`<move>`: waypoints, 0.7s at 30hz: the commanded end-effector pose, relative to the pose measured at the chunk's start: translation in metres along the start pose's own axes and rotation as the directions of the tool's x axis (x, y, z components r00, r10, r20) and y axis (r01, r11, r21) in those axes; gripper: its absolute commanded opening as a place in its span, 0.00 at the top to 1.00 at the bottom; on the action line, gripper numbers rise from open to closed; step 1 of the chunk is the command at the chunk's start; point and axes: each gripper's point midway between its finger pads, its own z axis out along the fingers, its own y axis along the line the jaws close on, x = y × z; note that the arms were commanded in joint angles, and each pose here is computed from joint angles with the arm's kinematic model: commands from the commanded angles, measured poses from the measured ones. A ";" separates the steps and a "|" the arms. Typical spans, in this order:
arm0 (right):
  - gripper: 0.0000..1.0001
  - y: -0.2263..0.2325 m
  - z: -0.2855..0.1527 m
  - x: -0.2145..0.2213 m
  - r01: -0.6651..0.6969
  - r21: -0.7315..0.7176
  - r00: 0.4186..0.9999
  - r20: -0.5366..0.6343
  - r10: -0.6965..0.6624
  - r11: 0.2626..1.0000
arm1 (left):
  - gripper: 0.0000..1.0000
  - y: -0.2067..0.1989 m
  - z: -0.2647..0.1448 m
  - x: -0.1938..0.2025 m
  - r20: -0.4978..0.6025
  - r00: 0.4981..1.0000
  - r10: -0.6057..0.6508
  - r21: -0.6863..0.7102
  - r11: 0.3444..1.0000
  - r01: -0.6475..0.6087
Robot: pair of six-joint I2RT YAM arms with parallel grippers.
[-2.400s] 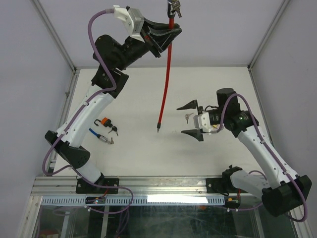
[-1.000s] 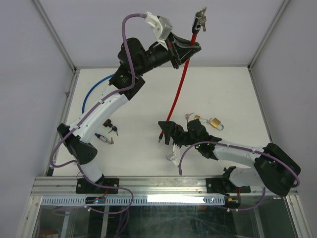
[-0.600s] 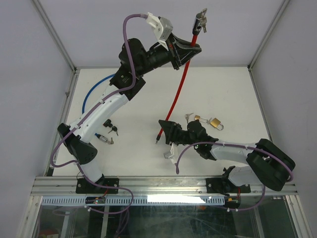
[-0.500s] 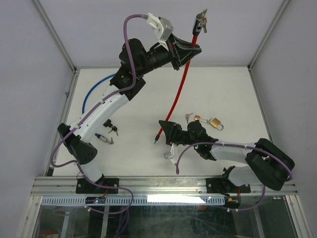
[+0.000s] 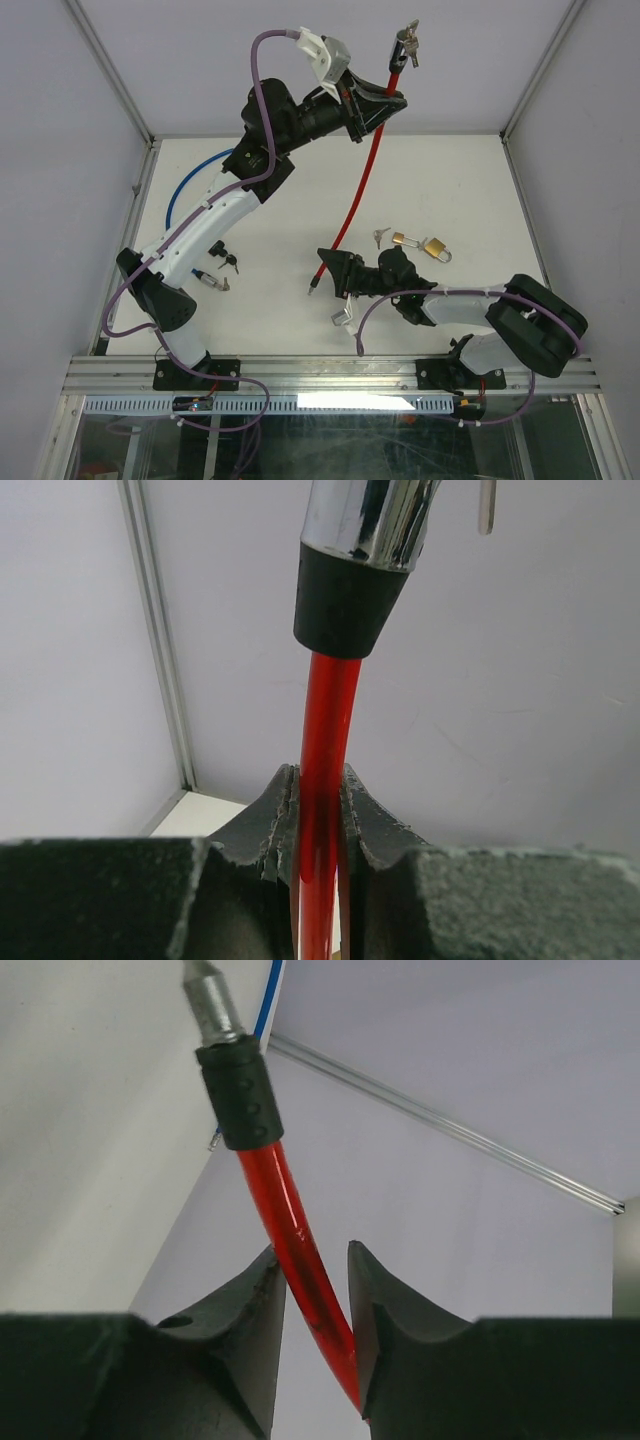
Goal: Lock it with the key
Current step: Pick up the lock from the center of the board.
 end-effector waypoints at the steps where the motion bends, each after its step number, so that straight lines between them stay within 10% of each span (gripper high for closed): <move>1: 0.73 -0.027 -0.001 0.000 0.137 0.089 0.991 -0.012 -0.136 0.987 | 1.00 -0.026 -0.010 -0.053 0.115 0.993 0.029 0.051 0.998 -0.035; 6: 1.00 -0.032 -0.005 -0.004 0.124 0.114 0.992 -0.005 -0.124 0.986 | 1.00 -0.022 -0.010 -0.049 0.101 0.994 0.047 0.036 0.998 -0.051; 15: 1.00 -0.059 -0.028 -0.022 -0.243 0.210 0.967 0.133 0.219 0.947 | 1.00 0.033 -0.037 -0.005 0.001 0.991 0.132 -0.110 0.985 -0.132; 21: 1.00 -0.081 -0.041 -0.015 -0.574 0.221 0.816 0.238 0.527 0.789 | 1.00 0.054 -0.071 0.024 -0.010 0.969 0.249 -0.122 0.961 -0.248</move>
